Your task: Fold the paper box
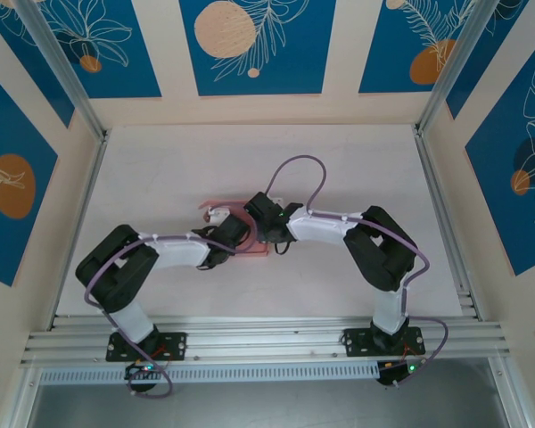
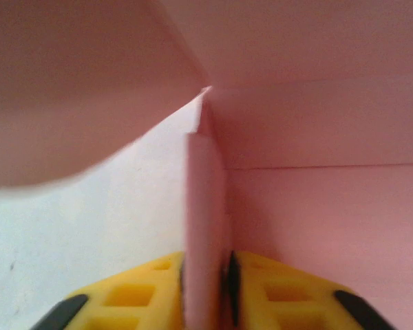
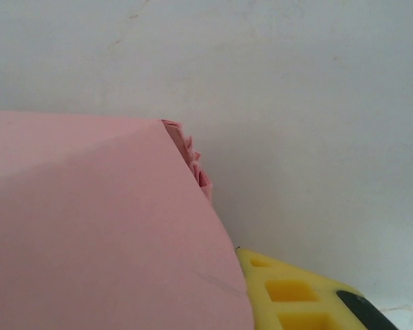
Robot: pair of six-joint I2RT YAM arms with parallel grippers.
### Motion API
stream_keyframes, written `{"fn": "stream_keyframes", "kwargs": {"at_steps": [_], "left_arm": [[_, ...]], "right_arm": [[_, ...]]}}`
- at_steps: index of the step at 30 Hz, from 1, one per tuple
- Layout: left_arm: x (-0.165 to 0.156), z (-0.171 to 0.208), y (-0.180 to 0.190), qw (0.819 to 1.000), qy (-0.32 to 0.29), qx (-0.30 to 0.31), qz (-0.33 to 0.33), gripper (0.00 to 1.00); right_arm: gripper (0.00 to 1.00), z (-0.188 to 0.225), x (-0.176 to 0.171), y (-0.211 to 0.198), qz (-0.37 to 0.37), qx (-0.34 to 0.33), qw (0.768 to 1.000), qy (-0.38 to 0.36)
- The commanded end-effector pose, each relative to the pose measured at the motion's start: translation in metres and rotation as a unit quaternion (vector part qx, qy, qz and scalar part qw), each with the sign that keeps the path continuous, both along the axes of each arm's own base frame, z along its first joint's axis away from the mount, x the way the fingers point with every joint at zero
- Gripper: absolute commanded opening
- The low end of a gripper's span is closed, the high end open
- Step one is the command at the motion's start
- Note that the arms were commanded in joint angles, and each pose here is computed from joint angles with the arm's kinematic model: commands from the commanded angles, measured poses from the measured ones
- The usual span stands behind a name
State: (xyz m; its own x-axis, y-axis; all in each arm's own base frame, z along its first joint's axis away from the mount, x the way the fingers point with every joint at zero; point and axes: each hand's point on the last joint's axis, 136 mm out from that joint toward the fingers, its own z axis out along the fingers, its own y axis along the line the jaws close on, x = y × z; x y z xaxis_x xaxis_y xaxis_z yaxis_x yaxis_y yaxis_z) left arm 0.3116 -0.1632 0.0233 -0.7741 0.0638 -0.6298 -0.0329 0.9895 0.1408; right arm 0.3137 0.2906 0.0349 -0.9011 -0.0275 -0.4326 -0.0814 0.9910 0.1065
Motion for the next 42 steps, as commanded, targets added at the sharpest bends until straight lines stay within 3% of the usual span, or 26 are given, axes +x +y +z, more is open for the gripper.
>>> {"fn": "stream_keyframes", "kwargs": {"at_steps": [1, 4, 15, 20, 24, 30, 35, 42], "left_arm": [[-0.011, 0.008, -0.014, 0.998, 0.024, -0.055, -0.036, 0.5], [-0.011, 0.03, -0.021, 0.995, 0.004, -0.084, -0.055, 0.66], [-0.028, 0.09, -0.004, 0.987, -0.064, -0.113, -0.096, 0.89], [-0.029, 0.107, 0.006, 0.981, -0.078, -0.087, -0.158, 0.87], [-0.024, 0.112, 0.008, 0.97, -0.079, -0.127, -0.193, 0.82], [-0.024, 0.119, -0.007, 0.952, -0.082, -0.184, -0.231, 0.78], [-0.03, 0.123, -0.019, 0.941, -0.077, -0.206, -0.259, 0.78], [-0.024, 0.12, -0.019, 0.942, -0.08, -0.21, -0.247, 0.78]], "right_arm": [[0.3, -0.008, -0.015, -0.004, 0.029, -0.043, 0.998, 0.03], [0.37, 0.007, -0.01, 0.001, 0.04, -0.039, 0.998, 0.015], [0.62, 0.059, -0.003, 0.006, 0.072, -0.017, 0.997, -0.034], [0.68, 0.077, -0.008, 0.015, 0.106, 0.013, 0.993, -0.051], [0.79, 0.086, -0.009, 0.016, 0.122, 0.044, 0.99, -0.063], [0.79, 0.064, -0.005, 0.0, 0.099, 0.05, 0.993, -0.034], [0.89, 0.04, -0.007, -0.007, 0.086, 0.071, 0.994, 0.002], [1.0, 0.015, -0.013, -0.008, 0.077, 0.071, 0.994, 0.038]]}}
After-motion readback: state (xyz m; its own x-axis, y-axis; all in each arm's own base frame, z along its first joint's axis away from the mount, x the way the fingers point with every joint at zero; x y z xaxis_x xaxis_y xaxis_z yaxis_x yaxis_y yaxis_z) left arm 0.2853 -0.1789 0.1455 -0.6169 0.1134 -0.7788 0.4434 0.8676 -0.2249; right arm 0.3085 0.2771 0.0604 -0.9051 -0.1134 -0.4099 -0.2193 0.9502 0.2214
